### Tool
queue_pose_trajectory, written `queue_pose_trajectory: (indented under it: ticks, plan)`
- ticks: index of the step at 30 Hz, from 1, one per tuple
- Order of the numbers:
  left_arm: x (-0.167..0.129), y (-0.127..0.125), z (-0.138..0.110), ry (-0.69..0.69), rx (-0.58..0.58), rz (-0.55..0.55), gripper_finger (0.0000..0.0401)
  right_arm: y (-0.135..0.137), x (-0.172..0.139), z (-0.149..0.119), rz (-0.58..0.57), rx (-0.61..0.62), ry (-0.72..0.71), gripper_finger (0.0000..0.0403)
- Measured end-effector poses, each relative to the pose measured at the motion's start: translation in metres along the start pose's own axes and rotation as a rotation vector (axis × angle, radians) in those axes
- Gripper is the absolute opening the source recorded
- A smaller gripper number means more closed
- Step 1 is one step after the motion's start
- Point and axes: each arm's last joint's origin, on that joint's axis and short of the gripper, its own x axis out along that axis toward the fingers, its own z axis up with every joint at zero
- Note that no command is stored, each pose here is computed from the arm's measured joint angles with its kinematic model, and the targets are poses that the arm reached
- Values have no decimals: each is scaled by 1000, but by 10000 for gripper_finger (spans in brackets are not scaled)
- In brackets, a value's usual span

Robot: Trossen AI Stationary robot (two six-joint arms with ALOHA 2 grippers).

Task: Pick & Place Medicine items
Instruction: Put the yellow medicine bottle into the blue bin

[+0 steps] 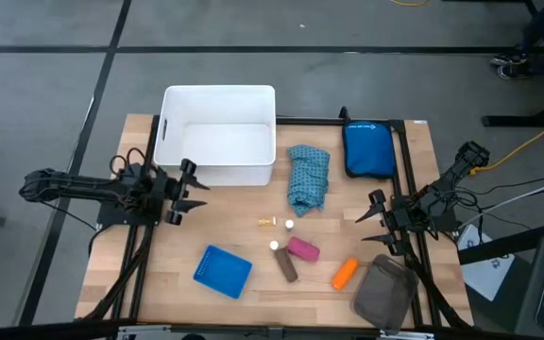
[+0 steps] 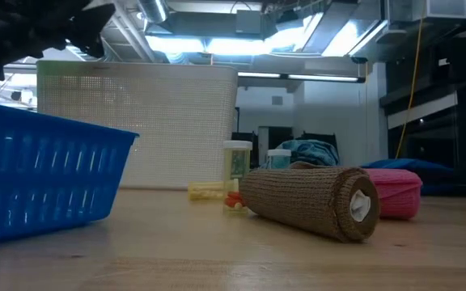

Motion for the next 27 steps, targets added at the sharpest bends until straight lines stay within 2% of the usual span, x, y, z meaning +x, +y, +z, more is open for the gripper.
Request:
queue_pose_trajectory:
  ticks: [8, 17, 23, 27]
  plan:
    - [0, 1, 0, 9, -12, 41, 178, 0, 0, 0, 0, 0, 0, 245]
    - [0, 1, -3, 40, -14, 39, 178, -1, 0, 3, -27, 8, -27, 245]
    - [0, 1, -5, 62, -31, 34, 178, -4, 0, 10, -86, 64, -87, 245]
    - [0, 0, -9, 99, -38, 23, 178, -8, -2, 18, -171, 122, -166, 245]
